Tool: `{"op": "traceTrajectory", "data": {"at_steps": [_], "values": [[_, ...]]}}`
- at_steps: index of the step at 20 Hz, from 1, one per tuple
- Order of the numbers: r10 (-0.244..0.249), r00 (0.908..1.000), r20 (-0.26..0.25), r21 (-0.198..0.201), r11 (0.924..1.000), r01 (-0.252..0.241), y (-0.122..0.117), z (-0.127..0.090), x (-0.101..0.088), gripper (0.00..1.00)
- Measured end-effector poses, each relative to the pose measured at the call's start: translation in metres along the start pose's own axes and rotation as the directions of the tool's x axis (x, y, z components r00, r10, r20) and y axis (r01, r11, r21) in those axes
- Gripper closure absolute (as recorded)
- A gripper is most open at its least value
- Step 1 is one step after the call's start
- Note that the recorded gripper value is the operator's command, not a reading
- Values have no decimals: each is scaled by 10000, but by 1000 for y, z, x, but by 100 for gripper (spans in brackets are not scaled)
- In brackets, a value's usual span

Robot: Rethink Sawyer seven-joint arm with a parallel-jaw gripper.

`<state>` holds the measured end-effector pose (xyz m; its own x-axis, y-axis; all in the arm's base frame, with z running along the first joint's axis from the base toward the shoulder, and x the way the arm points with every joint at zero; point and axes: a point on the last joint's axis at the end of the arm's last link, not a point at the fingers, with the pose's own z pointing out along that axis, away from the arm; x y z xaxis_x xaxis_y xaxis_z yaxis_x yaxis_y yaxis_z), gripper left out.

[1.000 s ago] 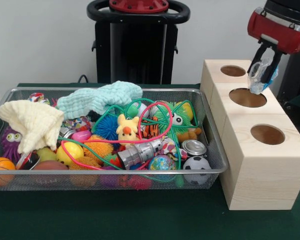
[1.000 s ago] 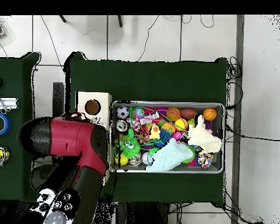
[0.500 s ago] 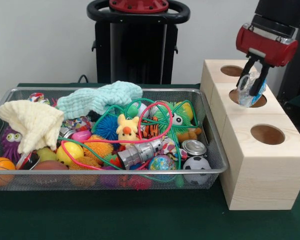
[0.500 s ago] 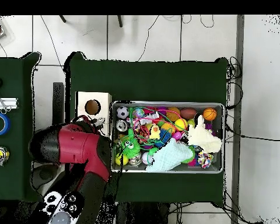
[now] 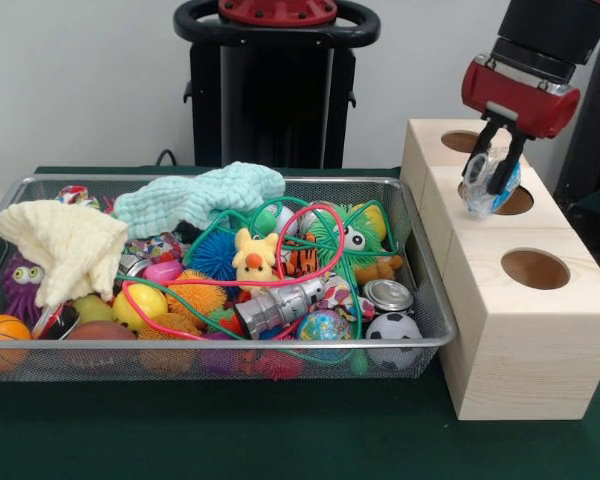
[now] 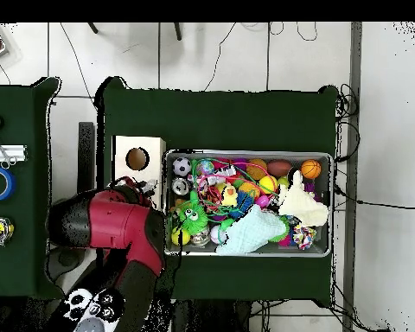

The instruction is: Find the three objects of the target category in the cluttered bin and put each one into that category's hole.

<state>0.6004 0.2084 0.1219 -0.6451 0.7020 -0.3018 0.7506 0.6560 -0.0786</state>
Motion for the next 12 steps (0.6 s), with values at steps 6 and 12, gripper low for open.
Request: {"op": "traceTrajectory", "data": {"at_steps": [6,12], "values": [[-40,10000,86,37,10000,40,2,-3,10,100],[-73,10000,30,21,10000,73,5,-5,23,100]]}}
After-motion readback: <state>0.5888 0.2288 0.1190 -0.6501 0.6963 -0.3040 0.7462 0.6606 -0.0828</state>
